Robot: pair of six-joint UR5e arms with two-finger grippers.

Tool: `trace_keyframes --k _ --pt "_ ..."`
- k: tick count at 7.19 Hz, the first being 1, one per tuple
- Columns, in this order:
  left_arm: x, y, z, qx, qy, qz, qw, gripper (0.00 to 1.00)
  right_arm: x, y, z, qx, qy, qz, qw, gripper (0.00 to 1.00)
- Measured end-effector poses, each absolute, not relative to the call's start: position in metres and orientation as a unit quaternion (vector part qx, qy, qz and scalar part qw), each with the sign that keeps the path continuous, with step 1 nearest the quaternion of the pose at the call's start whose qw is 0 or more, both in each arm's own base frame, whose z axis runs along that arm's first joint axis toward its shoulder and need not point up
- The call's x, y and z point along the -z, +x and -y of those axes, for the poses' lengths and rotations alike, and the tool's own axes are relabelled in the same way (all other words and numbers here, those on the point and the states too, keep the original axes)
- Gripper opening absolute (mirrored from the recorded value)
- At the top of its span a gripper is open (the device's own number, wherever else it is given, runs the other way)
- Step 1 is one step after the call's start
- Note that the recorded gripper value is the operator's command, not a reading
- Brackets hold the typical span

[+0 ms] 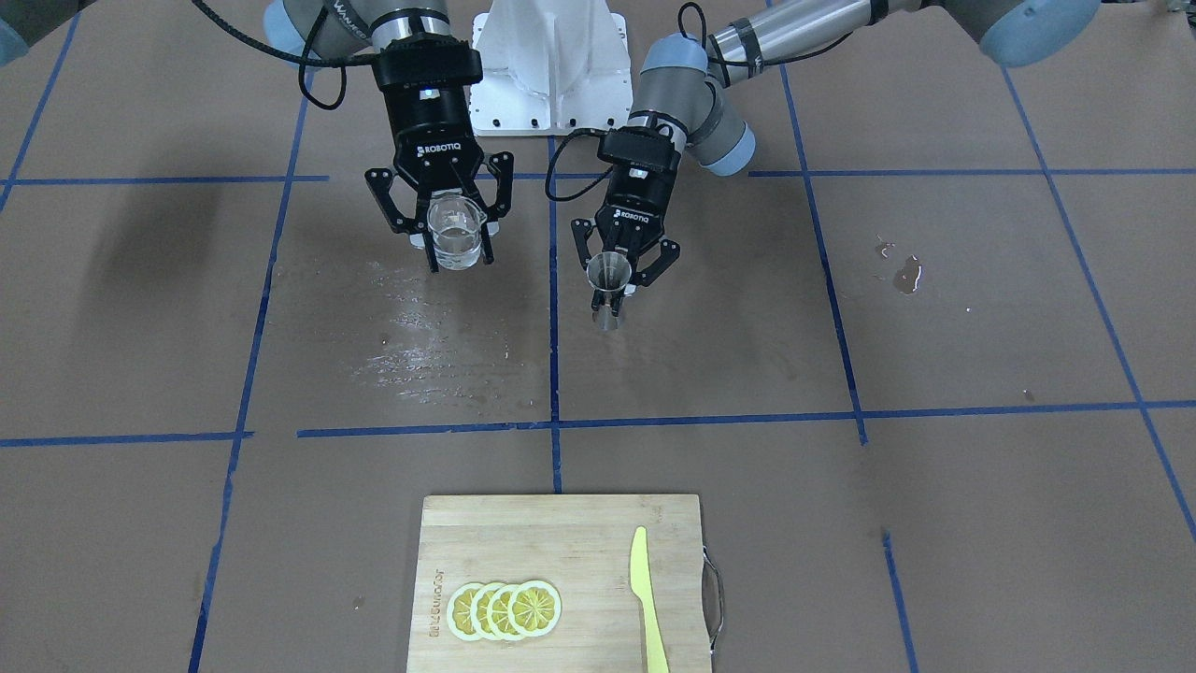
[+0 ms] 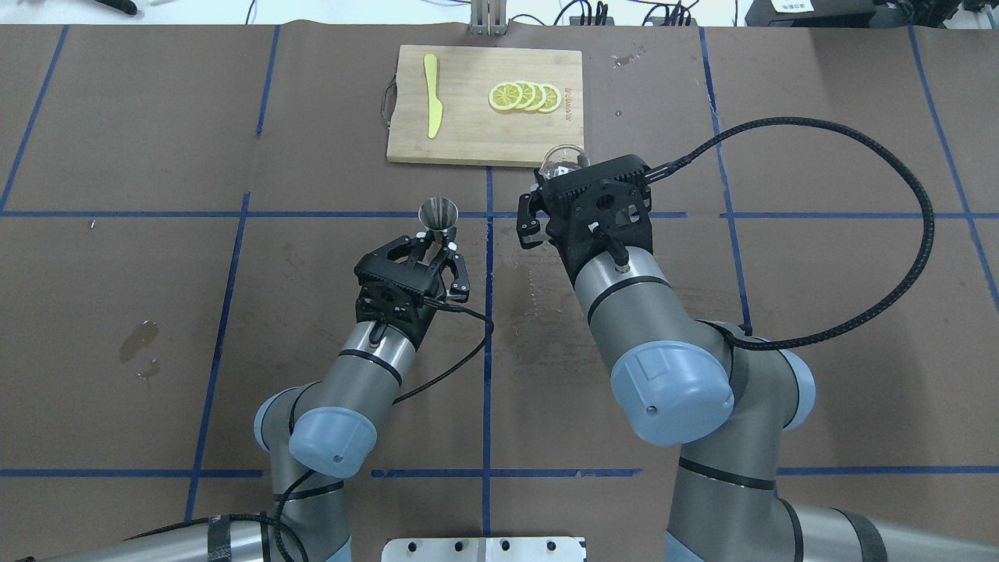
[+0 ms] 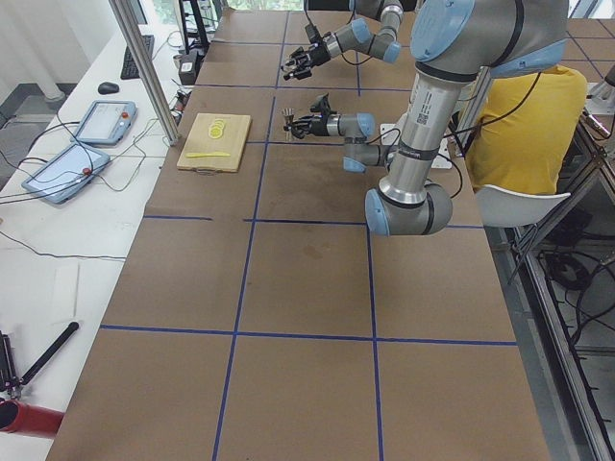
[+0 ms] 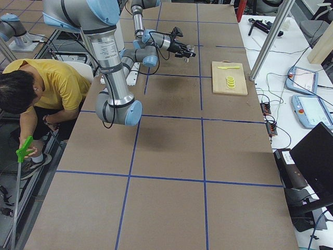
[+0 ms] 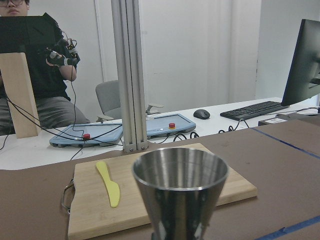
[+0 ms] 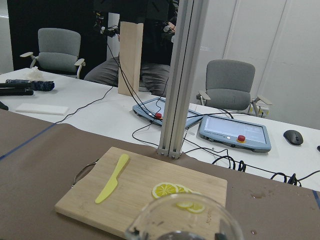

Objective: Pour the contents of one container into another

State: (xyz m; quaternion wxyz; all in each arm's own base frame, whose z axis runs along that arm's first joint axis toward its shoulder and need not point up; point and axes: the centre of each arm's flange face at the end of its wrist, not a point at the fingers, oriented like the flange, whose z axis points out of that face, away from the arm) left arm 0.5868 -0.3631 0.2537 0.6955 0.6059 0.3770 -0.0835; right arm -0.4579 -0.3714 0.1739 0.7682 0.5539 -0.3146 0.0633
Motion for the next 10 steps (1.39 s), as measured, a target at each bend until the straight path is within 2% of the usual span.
trace_keyframes --k 6,10 --pt "-0.22 0.623 0.369 0.076 0.601 -0.389 0.694 0.0 -0.159 -0.464 0.379 0.044 0.573 0.21 0.791 0.0" --pt "-0.209 0.631 0.37 0.076 0.601 -0.391 0.693 0.0 -0.132 -0.466 0.389 0.081 0.572 0.166 0.799 0.0"
